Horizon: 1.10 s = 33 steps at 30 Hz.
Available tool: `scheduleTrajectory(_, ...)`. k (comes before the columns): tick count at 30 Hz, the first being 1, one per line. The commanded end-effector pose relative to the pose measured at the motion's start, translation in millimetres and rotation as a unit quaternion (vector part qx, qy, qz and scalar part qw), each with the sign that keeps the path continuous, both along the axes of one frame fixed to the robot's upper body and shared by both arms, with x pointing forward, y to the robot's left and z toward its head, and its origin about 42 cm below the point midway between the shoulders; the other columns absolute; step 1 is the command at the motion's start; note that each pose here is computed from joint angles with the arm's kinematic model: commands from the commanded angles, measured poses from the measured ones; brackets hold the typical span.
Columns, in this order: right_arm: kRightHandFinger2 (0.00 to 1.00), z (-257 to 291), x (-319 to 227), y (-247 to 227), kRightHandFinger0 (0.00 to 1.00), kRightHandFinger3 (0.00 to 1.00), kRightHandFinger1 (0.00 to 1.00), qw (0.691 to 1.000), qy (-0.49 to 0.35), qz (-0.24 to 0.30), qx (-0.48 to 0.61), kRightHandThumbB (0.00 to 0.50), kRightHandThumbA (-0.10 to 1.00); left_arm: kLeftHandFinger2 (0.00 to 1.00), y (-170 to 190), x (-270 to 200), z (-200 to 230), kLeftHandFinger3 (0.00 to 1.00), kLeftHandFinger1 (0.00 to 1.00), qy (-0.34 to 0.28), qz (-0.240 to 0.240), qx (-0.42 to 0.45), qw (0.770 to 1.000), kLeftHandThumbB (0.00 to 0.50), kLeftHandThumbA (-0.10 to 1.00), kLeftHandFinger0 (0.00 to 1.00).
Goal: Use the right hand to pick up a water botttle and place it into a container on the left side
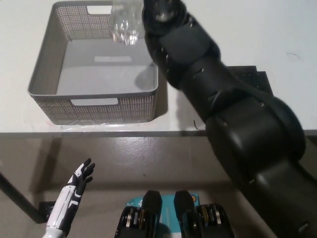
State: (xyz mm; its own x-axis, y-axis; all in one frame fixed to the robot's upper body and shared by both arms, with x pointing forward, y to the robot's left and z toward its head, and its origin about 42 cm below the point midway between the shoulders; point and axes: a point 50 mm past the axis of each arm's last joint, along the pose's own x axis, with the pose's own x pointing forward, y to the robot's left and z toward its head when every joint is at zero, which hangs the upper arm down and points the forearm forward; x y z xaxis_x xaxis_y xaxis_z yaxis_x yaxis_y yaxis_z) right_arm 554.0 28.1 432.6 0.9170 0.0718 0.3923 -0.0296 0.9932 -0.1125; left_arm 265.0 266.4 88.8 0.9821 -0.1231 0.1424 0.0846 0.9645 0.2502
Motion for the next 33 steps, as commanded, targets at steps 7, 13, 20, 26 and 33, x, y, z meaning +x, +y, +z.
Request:
scheduleTrajectory(7, 0.73, -51.5, 0.7, -8.1, 0.00, 0.68, 0.21, 0.997, 0.021, -0.011, -0.073, 0.123, -0.10, 1.00, -2.6, 18.0, 27.9, 1.00, 1.00, -0.032, -0.042, 0.028, 0.998, 0.213, 1.00, 1.00)
scheduleTrajectory(13, 0.83, -75.9, 3.1, -20.3, 0.00, 0.79, 0.30, 0.994, 0.044, -0.021, -0.102, 0.079, -0.10, 1.00, -5.8, 29.2, 34.0, 1.00, 1.00, -0.040, -0.060, 0.038, 0.997, 0.217, 1.00, 1.00)
scheduleTrajectory(20, 1.00, -79.9, 16.8, -49.4, 0.50, 1.00, 0.78, 0.989, 0.086, 0.043, -0.108, 0.279, 0.54, 1.00, -10.0, 39.1, 39.0, 1.00, 1.00, -0.045, -0.083, 0.035, 0.995, 0.219, 1.00, 1.00)
scheduleTrajectory(26, 1.00, -67.2, 26.2, -70.9, 1.00, 1.00, 1.00, 0.984, 0.084, 0.061, -0.145, 0.423, 0.92, 1.00, -9.3, 43.1, 41.1, 1.00, 1.00, -0.045, -0.093, 0.042, 0.994, 0.253, 1.00, 1.00)
scheduleTrajectory(33, 1.00, -45.4, 32.7, -89.0, 1.00, 1.00, 1.00, 0.984, 0.054, 0.051, -0.164, 0.423, 1.00, 1.00, -10.9, 45.4, 40.0, 1.00, 1.00, -0.045, -0.100, 0.045, 0.993, 0.249, 1.00, 1.00)
